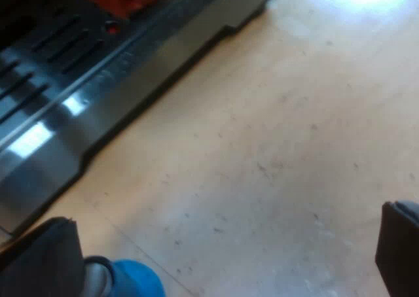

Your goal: Place mug into machine

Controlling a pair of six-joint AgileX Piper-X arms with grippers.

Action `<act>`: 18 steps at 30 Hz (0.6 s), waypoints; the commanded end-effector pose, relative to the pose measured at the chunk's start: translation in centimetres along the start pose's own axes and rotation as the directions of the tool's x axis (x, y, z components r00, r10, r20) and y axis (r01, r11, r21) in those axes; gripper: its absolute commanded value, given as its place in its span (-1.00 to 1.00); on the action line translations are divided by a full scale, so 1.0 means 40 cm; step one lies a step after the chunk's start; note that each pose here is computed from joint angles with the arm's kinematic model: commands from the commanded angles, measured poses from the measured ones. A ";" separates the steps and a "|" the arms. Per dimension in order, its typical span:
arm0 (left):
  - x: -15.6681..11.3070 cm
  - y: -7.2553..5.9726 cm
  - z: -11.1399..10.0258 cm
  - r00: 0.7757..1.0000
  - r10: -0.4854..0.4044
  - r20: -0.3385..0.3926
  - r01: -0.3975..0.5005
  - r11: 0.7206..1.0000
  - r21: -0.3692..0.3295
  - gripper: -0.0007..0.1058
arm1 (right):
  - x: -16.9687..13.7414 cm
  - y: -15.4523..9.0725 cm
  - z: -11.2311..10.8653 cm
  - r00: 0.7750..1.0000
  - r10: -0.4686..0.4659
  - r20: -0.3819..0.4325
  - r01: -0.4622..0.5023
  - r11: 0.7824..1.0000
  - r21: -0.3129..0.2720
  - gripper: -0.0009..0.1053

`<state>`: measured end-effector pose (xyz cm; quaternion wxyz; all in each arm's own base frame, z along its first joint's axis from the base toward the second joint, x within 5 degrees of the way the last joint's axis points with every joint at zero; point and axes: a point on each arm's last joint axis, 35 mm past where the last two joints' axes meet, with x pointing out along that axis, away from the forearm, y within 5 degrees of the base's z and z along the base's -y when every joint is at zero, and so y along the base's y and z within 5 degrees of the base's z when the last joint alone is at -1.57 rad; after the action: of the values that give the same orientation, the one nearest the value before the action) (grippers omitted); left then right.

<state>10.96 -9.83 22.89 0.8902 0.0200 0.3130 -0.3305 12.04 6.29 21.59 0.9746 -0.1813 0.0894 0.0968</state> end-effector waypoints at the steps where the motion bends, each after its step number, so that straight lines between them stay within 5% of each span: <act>1: 0.005 0.007 0.006 0.994 0.086 0.073 -0.083 0.996 -0.046 0.74 | -0.024 -0.002 0.041 0.993 0.028 0.112 -0.031 0.999 0.023 -0.98; 10: 0.031 0.020 -0.025 0.979 0.129 0.159 -0.120 0.990 -0.068 0.74 | -0.049 0.036 0.056 0.971 0.161 0.176 -0.165 0.986 0.008 -0.98; 18: 0.052 0.034 -0.058 0.959 0.080 0.271 -0.052 0.993 -0.109 0.74 | -0.071 0.089 0.058 0.945 0.275 0.179 -0.284 0.959 0.027 -0.98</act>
<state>11.61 -9.35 19.36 0.9339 -0.0430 0.2161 -0.2817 8.68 10.05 21.95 0.9521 -0.1521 0.0541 0.2598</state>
